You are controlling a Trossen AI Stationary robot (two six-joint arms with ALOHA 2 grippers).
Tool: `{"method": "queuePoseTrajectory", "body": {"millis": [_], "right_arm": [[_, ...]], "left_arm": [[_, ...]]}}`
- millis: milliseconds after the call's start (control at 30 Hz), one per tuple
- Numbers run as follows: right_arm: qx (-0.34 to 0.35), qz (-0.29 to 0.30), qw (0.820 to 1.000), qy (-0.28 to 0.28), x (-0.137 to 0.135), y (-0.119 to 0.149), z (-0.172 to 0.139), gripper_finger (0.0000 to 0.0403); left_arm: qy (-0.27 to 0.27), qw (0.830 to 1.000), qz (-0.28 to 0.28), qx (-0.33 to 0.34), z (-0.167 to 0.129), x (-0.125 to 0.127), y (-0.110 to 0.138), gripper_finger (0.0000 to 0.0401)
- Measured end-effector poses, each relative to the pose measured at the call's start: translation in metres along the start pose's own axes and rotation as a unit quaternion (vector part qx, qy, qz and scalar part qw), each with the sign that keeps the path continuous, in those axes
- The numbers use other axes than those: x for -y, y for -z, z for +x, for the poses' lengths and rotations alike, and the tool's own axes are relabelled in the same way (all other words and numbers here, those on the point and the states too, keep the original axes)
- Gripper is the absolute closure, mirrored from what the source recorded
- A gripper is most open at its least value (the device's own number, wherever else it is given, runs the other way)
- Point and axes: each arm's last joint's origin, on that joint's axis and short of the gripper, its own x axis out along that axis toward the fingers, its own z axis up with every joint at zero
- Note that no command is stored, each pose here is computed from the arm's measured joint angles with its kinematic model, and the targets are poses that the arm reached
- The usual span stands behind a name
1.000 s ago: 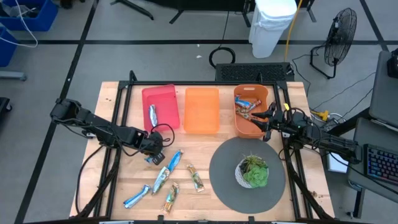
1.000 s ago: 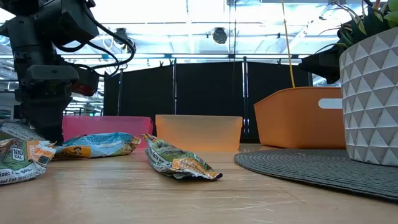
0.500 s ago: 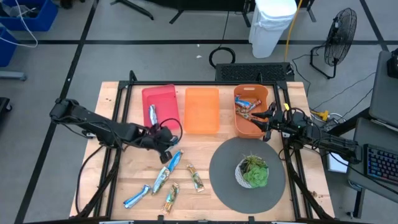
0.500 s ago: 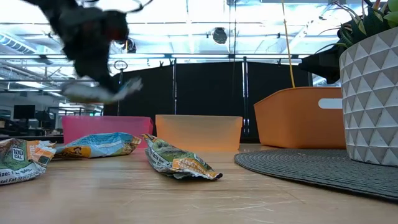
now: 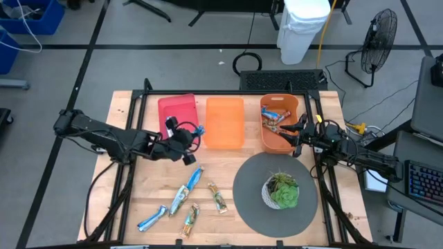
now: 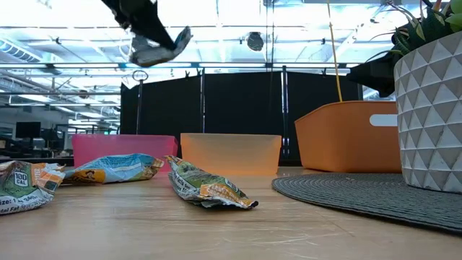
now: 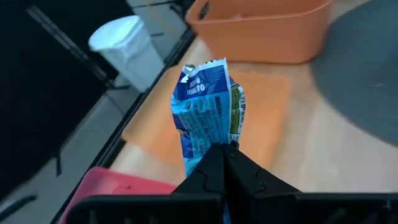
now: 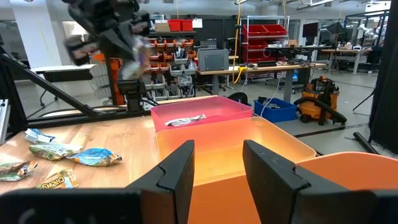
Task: Pick and place Granola Bars by type
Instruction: Put the top blue granola bar into the pink bin
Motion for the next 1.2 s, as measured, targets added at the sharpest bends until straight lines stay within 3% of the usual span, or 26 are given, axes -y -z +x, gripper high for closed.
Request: {"method": "queuePoseTrajectory", "body": {"millis": [100,267,467,600,700,867,1200], "right_arm": [[0.0,0.0,1.0,0.0,0.0,0.0,0.0,0.0275],[0.0,0.0,1.0,0.0,0.0,0.0,0.0,0.0275],[0.0,0.0,1.0,0.0,0.0,0.0,0.0,0.0275],[0.0,0.0,1.0,0.0,0.0,0.0,0.0,0.0275],[0.0,0.0,1.0,0.0,0.0,0.0,0.0,0.0275],[0.0,0.0,1.0,0.0,0.0,0.0,0.0,0.0275],[0.0,0.0,1.0,0.0,0.0,0.0,0.0,0.0275]], "left_arm": [[-0.011,1.0,-0.014,-0.007,0.011,-0.01,0.019,0.04],[0.005,0.996,-0.091,0.024,0.024,-0.038,0.055,0.04],[0.03,0.981,-0.123,0.148,0.018,-0.067,0.092,0.04],[0.044,0.959,-0.124,0.25,0.008,-0.076,0.109,0.0399],[0.028,0.948,-0.136,0.287,0.002,-0.084,0.117,0.0399],[0.007,0.942,-0.143,0.302,-0.007,-0.097,0.123,0.0397],[-0.008,0.935,-0.135,0.329,-0.029,-0.132,0.108,0.0399]]}}
